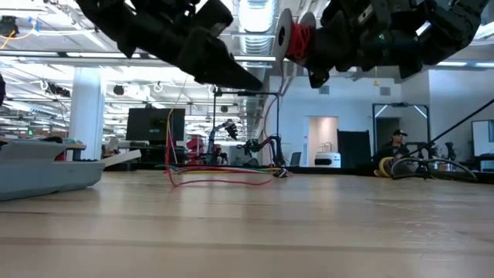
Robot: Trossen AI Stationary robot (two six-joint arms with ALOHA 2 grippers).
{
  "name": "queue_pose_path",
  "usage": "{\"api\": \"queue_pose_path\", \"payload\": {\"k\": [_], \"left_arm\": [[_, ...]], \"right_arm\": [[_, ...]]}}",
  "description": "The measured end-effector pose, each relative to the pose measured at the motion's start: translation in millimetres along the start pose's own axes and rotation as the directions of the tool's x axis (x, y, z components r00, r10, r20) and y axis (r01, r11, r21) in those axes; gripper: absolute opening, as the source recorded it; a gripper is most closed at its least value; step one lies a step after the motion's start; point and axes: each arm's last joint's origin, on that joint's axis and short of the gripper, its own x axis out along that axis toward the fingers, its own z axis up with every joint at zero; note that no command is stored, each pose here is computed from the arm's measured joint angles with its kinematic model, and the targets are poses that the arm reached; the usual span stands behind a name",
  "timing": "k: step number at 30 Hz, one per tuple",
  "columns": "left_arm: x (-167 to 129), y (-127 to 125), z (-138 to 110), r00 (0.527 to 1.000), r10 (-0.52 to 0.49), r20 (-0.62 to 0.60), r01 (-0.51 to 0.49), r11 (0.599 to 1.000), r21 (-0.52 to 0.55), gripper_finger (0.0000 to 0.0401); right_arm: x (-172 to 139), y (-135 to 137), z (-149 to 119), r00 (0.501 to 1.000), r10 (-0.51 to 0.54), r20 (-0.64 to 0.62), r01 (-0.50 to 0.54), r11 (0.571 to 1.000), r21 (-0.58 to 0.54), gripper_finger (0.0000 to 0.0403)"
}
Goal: Coil cords
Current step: Uncoil the red wire from the black spool
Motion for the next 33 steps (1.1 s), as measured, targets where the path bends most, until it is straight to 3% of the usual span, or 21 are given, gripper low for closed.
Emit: {"api": "queue_pose_path", "payload": {"k": [17,33], "left_arm": [[30,-2,-21,0.998,0.005,0.06,-0.003,1.0,-0.02,0.0152],[36,5,-28,0.995,-0.055,0.083,0.062,0.994,-0.085,0.0046]], "right_arm": [[0,0,0,1.0,0.0,-0.002,0.0,1.0,0.009,0.0108],[0,-1,3,0.999,0.001,0.033,-0.001,1.0,-0.002,0.0108]]}}
